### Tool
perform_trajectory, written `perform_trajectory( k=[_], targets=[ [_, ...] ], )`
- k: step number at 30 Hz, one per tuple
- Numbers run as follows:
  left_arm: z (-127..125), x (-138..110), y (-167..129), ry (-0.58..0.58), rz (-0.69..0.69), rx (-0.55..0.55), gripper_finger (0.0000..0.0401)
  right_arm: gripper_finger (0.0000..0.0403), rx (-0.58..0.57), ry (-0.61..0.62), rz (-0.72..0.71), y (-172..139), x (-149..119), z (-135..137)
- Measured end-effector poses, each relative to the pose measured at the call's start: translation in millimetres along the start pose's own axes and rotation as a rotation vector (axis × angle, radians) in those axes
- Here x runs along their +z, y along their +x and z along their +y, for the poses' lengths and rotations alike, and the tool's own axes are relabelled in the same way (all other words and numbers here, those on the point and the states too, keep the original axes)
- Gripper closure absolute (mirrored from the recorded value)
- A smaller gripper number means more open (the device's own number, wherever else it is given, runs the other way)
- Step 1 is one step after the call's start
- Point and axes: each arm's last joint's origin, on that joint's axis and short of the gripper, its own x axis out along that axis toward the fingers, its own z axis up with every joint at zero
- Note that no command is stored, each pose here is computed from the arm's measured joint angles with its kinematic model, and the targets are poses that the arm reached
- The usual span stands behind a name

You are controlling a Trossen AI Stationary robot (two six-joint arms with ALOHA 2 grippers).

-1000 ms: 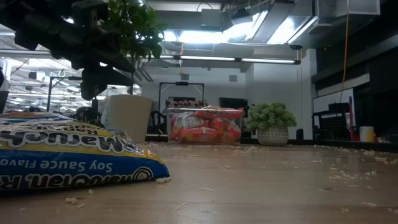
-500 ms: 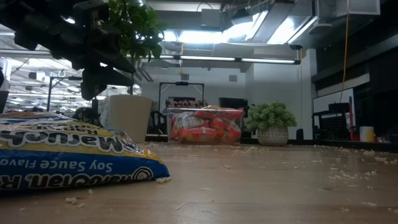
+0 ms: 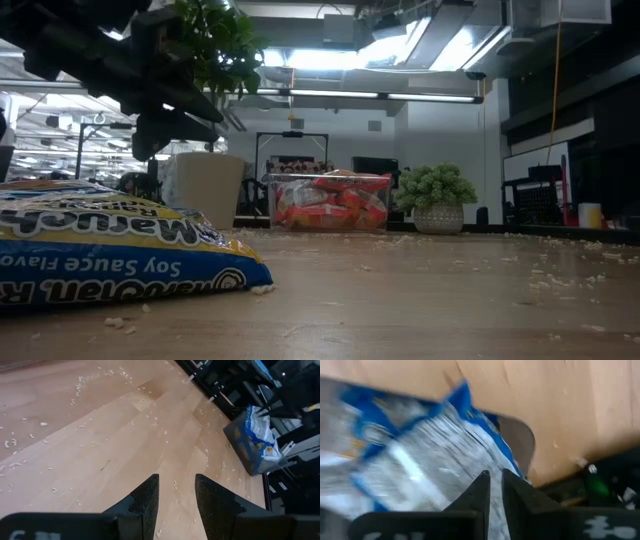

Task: Sort Maruchan noodles
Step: Put the blue noodle pack into the black bin

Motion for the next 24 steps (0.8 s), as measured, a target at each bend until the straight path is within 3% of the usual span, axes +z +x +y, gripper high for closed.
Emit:
perform_trajectory(
  k=[4,9,18,24],
  targets=[
    [2.1,1.7,0.3,-0.006,-0.008,0.010,0.0280,0.0366,0.074,0.007,-0.076,-26.3,0.9,0.8],
    [4.0,3.5,0.7,-0.030,-0.017,0.020,0.0280,0.0366,0.129,-0.009,-0.045,-41.6,-10.8,7.2],
    [3.9,3.5,0.7,-0.035,-0.014,0.017,0.0280,0.0365,0.014,0.064,0.061,-8.0,-39.1,28.7],
    [4.0,3.5,0.7,-0.038,-0.017,0.019,0.0280,0.0365,0.049,0.068,0.058,21.2,-37.9,32.7]
  ],
)
